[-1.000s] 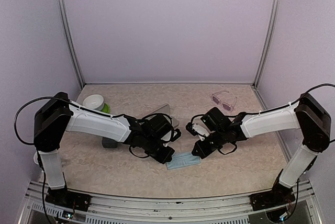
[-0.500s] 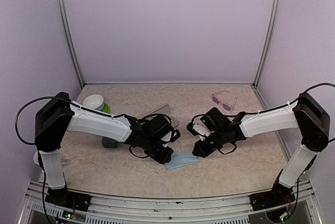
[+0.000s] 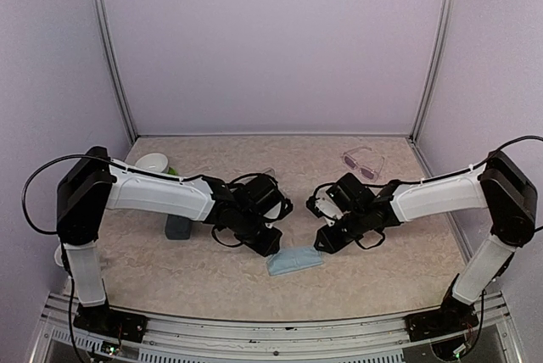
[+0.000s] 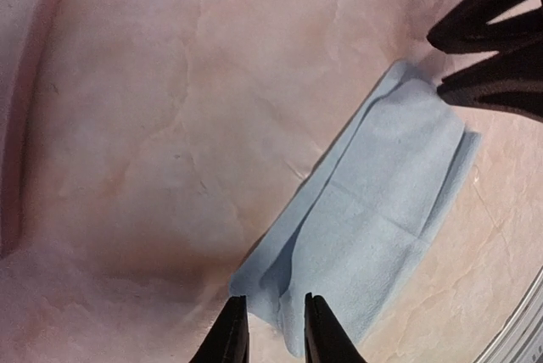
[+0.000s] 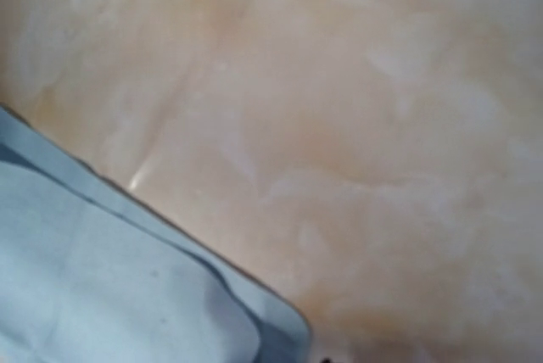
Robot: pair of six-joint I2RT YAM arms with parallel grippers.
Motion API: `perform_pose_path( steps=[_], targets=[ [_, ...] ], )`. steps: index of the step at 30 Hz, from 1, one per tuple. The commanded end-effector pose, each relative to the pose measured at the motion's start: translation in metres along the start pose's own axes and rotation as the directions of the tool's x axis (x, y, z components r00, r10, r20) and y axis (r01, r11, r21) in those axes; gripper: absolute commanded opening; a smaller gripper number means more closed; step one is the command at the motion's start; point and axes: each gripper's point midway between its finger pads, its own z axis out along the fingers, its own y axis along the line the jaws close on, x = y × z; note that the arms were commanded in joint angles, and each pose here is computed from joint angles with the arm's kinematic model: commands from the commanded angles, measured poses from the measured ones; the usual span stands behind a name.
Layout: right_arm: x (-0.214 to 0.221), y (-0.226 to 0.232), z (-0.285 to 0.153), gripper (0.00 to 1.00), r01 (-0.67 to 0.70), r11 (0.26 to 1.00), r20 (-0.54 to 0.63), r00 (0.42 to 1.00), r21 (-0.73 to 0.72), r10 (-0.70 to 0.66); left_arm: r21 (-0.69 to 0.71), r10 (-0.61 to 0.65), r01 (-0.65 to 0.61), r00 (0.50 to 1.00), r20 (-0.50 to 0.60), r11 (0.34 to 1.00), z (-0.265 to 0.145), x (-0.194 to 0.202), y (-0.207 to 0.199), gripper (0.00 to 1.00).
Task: Organize the sunglasses
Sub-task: Fold the glasses cleaning cloth at the center of the board, then pick up the folded cleaning cloth from the center of the board.
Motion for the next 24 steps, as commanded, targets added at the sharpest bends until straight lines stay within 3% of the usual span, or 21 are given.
perform_pose_path(
  steps=[1,4,6,7,9,10,12,15,17,24],
  targets=[
    [-0.019,0.0,-0.029,0.25,0.009,0.999,0.084,0.996,0.035,-0.012,-0.103,0.037,-0.027,0.995,0.095,0.994,-0.043,-0.041,0.012,0.24],
    [-0.02,-0.003,-0.043,0.27,0.021,0.998,0.116,0.993,0.057,-0.027,-0.182,0.07,-0.029,0.973,0.221,0.983,-0.094,-0.072,0.019,0.25],
    [-0.02,-0.005,-0.055,0.28,0.021,0.997,0.144,0.989,0.077,-0.032,-0.228,0.074,0.005,0.939,0.337,0.974,-0.134,-0.091,0.029,0.34],
    [-0.021,-0.007,-0.06,0.28,0.017,0.996,0.161,0.986,0.088,-0.031,-0.244,0.063,0.039,0.917,0.394,0.969,-0.153,-0.097,0.037,0.47],
    [-0.021,-0.011,-0.07,0.31,-0.006,0.994,0.196,0.981,0.11,-0.016,-0.256,0.018,0.127,0.868,0.497,0.958,-0.183,-0.104,0.062,0.95],
    [-0.021,-0.013,-0.075,0.33,-0.02,0.993,0.215,0.977,0.117,-0.005,-0.246,-0.016,0.174,0.845,0.535,0.953,-0.193,-0.104,0.076,0.98],
    [-0.02,-0.017,-0.083,0.4,-0.068,0.99,0.254,0.967,0.125,0.034,-0.211,-0.07,0.231,0.814,0.577,0.95,-0.202,-0.101,0.107,0.99],
    [-0.016,-0.022,-0.09,0.57,-0.144,0.982,0.29,0.951,0.122,0.103,-0.174,-0.046,0.171,0.829,0.558,0.97,-0.202,-0.094,0.123,0.98],
    [-0.013,-0.023,-0.092,0.61,-0.198,0.974,0.293,0.943,0.111,0.158,-0.181,0.023,0.089,0.842,0.538,0.98,-0.2,-0.089,0.112,0.95],
    [0.003,-0.019,-0.087,0.66,-0.388,0.921,0.231,0.9,0.036,0.37,-0.124,0.246,-0.213,0.818,0.519,0.969,-0.177,-0.053,0.037,0.85]
  ],
)
